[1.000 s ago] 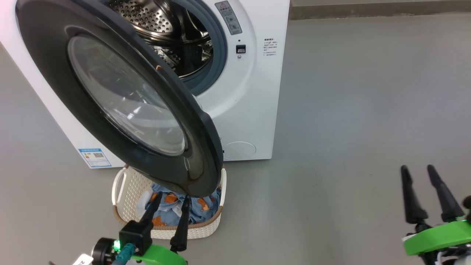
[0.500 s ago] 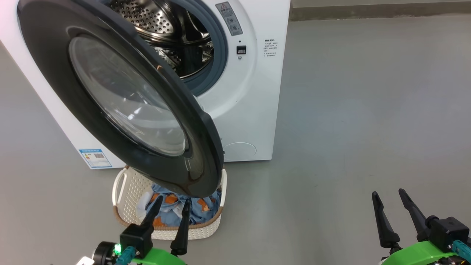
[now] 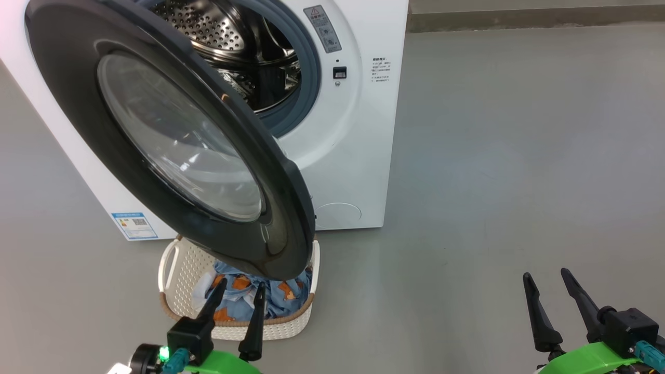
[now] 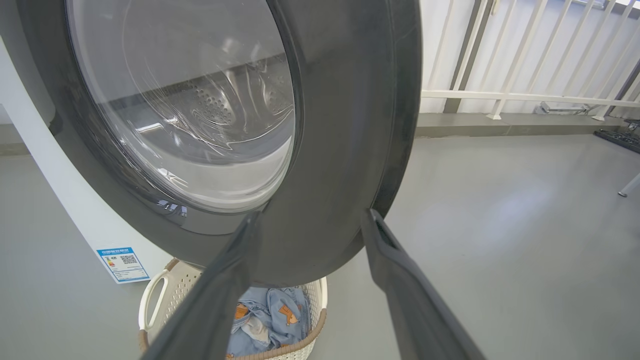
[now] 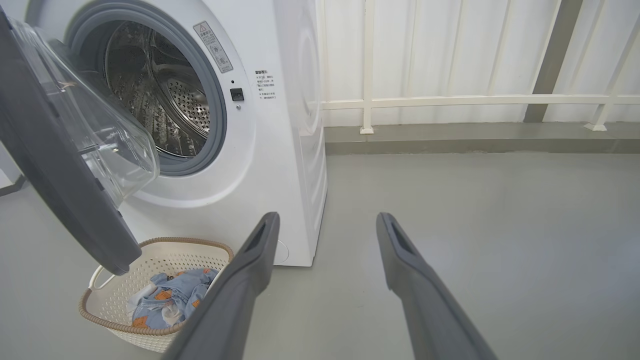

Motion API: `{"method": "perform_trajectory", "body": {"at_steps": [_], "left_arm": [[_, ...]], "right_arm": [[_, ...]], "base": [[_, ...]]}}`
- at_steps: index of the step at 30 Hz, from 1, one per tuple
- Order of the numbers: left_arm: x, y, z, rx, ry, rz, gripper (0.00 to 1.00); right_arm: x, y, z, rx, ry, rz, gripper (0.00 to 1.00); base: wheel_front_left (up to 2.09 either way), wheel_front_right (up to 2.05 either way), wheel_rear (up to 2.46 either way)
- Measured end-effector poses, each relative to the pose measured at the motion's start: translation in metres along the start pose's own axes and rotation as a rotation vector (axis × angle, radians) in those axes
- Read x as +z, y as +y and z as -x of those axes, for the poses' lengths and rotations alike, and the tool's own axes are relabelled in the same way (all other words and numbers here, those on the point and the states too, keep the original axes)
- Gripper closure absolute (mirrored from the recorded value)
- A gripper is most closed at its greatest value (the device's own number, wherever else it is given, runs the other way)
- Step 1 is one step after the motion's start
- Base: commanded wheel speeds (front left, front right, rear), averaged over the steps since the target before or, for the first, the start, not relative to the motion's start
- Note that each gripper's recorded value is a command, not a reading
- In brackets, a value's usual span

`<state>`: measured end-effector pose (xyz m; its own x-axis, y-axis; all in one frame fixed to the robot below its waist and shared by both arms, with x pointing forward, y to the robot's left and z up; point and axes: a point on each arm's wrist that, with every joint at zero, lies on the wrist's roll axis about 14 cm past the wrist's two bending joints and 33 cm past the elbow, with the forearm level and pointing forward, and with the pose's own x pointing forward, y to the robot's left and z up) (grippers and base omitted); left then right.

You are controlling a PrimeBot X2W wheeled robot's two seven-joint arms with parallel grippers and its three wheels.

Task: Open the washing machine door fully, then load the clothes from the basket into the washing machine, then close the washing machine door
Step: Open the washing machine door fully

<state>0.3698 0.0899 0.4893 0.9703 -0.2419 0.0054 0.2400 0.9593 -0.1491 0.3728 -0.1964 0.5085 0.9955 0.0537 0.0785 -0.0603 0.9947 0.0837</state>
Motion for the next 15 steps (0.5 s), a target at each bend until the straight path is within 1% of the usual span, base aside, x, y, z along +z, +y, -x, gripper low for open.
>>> {"method": "perform_trajectory", "body": {"at_steps": [8, 10, 15], "left_arm": [[-0.0011, 0.0047, 0.0011, 0.020, 0.004, -0.002, 0.00], [-0.0019, 0.0054, 0.0015, 0.022, 0.006, -0.003, 1.00], [-0.0037, 0.0098, 0.0019, 0.040, 0.012, -0.003, 1.00]], "right_arm": [[0.0006, 0.0018, 0.0001, 0.002, -0.003, -0.005, 0.00], [0.0008, 0.0027, 0.0001, 0.002, -0.004, -0.008, 0.00], [0.0002, 0.0030, -0.0002, 0.003, -0.003, -0.008, 0.00]], "base": [[0.00, 0.00, 0.00], [0.00, 0.00, 0.00], [0.00, 0.00, 0.00]]}}
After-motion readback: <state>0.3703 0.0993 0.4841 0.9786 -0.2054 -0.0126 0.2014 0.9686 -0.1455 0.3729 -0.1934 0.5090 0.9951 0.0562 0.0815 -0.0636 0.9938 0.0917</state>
